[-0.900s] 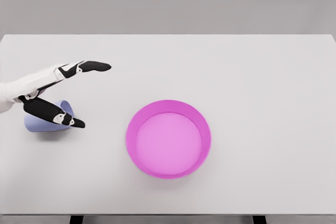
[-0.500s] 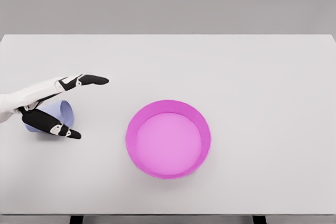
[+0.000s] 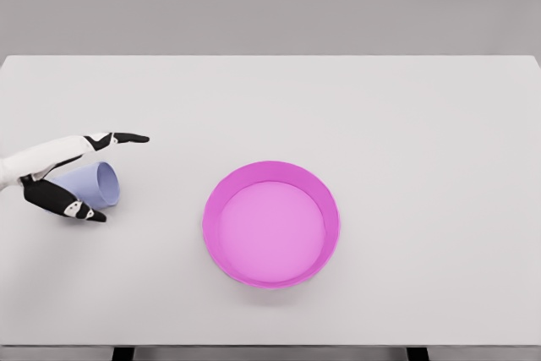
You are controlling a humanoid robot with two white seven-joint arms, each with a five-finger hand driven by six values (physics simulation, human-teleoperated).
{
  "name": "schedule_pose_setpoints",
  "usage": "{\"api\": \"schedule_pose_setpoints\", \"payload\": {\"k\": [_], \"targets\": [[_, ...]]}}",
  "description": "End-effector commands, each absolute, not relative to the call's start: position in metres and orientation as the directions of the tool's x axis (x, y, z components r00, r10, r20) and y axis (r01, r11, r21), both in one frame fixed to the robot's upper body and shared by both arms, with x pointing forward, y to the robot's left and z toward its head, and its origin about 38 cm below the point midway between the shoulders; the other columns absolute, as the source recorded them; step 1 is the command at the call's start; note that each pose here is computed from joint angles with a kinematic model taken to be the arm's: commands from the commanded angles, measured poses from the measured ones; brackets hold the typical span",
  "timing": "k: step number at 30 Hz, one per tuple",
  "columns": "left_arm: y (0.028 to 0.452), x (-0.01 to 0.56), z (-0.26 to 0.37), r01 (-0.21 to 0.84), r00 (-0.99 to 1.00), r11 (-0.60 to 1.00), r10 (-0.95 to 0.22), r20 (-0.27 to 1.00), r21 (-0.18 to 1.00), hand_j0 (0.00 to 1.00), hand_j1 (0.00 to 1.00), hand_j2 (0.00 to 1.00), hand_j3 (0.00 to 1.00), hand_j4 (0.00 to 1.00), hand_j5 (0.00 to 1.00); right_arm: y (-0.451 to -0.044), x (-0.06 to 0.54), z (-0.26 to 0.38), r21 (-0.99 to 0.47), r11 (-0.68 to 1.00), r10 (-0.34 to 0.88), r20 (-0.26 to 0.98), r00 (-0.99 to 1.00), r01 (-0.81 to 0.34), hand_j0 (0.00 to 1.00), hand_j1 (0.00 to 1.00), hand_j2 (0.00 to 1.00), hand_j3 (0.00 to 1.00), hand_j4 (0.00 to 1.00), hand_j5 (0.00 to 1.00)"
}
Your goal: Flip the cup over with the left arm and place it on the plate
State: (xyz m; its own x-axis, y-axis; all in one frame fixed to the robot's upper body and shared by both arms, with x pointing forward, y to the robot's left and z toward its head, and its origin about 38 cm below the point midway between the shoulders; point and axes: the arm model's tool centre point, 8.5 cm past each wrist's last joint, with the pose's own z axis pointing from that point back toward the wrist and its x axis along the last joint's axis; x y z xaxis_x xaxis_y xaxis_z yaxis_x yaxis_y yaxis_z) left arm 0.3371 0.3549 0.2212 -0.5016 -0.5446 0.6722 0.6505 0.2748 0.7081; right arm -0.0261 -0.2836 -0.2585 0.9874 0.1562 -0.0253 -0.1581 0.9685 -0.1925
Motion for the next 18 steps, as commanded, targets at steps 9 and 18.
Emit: {"api": "schedule_pose_setpoints", "payload": {"k": [9,18], "targets": [[0.377,0.345,0.213,0.647,-0.352,0.287,-0.71,0.61,0.706,1.0,1.0,1.0,1.0,1.0,1.0,-0.284,-0.026,-0.259,-0.193,0.968,0.156,-0.025,0.987,-0.158,1.0,1.0,1.0,1.0,1.0,1.0],[0.381,0.346,0.203,0.656,-0.298,0.273,-0.763,0.574,0.704,1.0,1.0,1.0,1.0,1.0,1.0,-0.284,-0.027,-0.258,-0.193,0.968,0.156,-0.027,0.987,-0.158,1.0,1.0,1.0,1.0,1.0,1.0]]}}
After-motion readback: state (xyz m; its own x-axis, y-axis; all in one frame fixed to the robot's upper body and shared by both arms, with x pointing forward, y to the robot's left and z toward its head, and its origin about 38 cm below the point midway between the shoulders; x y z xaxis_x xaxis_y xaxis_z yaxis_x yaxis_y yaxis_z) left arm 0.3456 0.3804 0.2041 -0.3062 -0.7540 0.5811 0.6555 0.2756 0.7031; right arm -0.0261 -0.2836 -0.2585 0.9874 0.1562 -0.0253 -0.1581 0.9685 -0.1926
